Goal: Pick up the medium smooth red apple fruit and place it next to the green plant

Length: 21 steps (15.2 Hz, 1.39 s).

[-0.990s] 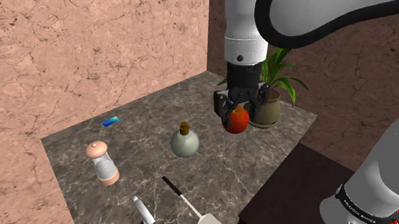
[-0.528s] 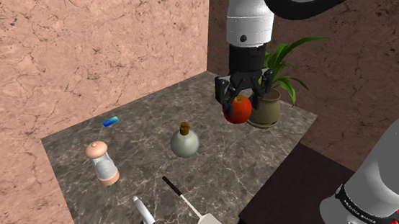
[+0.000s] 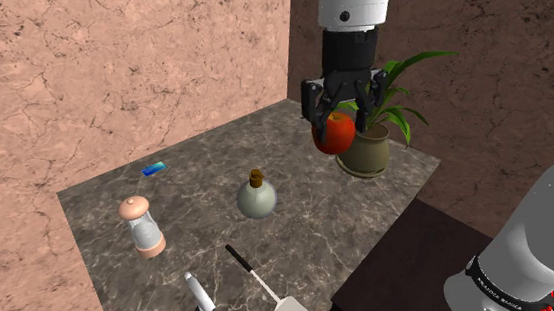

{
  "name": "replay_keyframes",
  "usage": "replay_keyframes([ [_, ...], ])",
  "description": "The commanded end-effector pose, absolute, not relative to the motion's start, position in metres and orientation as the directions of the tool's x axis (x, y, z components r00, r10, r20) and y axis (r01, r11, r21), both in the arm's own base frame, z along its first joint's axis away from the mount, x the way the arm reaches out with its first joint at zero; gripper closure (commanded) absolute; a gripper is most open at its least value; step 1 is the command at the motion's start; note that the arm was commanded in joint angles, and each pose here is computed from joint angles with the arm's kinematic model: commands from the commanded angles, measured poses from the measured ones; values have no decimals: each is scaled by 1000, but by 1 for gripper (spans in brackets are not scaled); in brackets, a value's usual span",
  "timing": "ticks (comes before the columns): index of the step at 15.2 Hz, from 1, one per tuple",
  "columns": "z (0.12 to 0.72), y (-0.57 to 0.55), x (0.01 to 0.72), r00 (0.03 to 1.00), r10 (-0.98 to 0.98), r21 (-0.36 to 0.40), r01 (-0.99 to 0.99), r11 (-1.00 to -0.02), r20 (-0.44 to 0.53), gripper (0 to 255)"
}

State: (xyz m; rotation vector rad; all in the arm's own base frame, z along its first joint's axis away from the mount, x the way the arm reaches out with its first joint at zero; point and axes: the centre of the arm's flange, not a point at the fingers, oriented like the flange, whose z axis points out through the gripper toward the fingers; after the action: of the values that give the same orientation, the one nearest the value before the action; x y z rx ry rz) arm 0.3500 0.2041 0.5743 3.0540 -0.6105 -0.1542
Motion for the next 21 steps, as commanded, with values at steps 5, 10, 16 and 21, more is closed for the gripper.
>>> replay_keyframes([
  [5,606,204,351,918,-385,43,-382,-923,-93,255],
  [10,632,204,351,918,-385,43,-382,-923,-93,255],
  [16,664,204,351,918,-385,43,-382,-923,-93,255],
  [21,690,204,351,918,-385,43,-382,-923,-93,255],
])
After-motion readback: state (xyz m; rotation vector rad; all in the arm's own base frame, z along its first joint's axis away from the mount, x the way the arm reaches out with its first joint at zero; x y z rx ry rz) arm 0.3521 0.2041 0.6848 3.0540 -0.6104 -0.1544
